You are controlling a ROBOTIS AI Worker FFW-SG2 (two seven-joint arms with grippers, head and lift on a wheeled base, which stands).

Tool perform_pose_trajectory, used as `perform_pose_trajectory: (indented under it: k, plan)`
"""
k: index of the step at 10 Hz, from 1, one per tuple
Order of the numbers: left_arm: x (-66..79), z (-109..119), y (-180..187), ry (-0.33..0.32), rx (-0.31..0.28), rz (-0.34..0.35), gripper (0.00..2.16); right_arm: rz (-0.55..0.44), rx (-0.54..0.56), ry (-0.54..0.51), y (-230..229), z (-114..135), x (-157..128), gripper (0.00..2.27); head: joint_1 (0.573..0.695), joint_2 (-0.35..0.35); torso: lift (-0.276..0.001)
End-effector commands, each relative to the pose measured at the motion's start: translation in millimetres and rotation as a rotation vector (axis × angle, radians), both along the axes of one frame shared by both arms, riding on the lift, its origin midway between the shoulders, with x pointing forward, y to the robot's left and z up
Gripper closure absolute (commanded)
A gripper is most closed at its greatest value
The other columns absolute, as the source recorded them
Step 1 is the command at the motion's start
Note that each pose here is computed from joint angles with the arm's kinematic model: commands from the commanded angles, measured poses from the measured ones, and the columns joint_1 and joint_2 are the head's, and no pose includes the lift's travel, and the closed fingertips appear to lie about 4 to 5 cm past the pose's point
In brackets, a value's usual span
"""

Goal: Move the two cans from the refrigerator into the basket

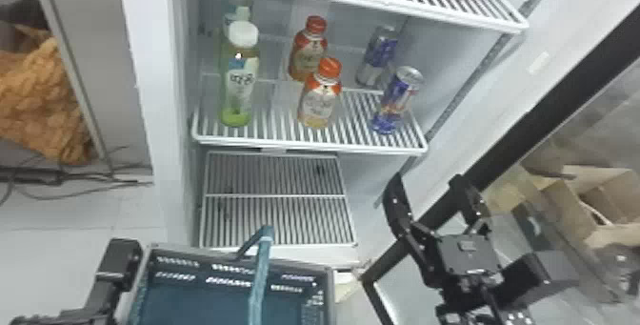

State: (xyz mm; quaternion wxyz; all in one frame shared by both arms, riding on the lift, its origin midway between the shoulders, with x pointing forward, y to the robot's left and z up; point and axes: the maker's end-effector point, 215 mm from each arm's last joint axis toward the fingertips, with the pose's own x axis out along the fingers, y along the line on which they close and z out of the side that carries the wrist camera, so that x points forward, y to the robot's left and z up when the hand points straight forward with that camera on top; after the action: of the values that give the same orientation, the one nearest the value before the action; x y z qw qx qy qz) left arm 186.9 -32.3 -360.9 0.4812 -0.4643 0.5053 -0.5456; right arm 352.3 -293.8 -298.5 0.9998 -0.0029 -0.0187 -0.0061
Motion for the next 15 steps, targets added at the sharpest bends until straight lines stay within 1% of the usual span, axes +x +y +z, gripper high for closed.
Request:
perform_pose_trajectory:
  k: [1,6,8,10,13,15]
  plan:
    - [-3.5,0,0,0.006,-0.001,-0.011,1.21,0.003,0.002,-0.003,1,1,1,0.12,0.695,-0.350,-0.266]
    - [-3.7,0,1,0.006,0.003,-0.012,1.21,0.007,0.003,-0.005,3,0,3,0.12,0.695,-0.350,-0.266]
    - [-3.7,1,0,0.006,0.000,-0.012,1.21,0.006,0.004,0.000,3,-3,3,0.12,0.695,-0.350,-0.266]
    - [-4.3,1,0,0.007,0.000,-0.014,1.21,0.002,0.003,-0.001,0,-9,9,0.12,0.695,-0.350,-0.266]
    - [-4.7,2,-2,0.005,-0.003,-0.017,1.21,-0.005,0.000,-0.053,-6,-9,26,0.12,0.695,-0.350,-0.266]
    - [-4.7,3,-2,0.005,-0.003,-0.017,1.21,-0.010,-0.005,-0.068,-10,-15,38,0.12,0.695,-0.350,-0.266]
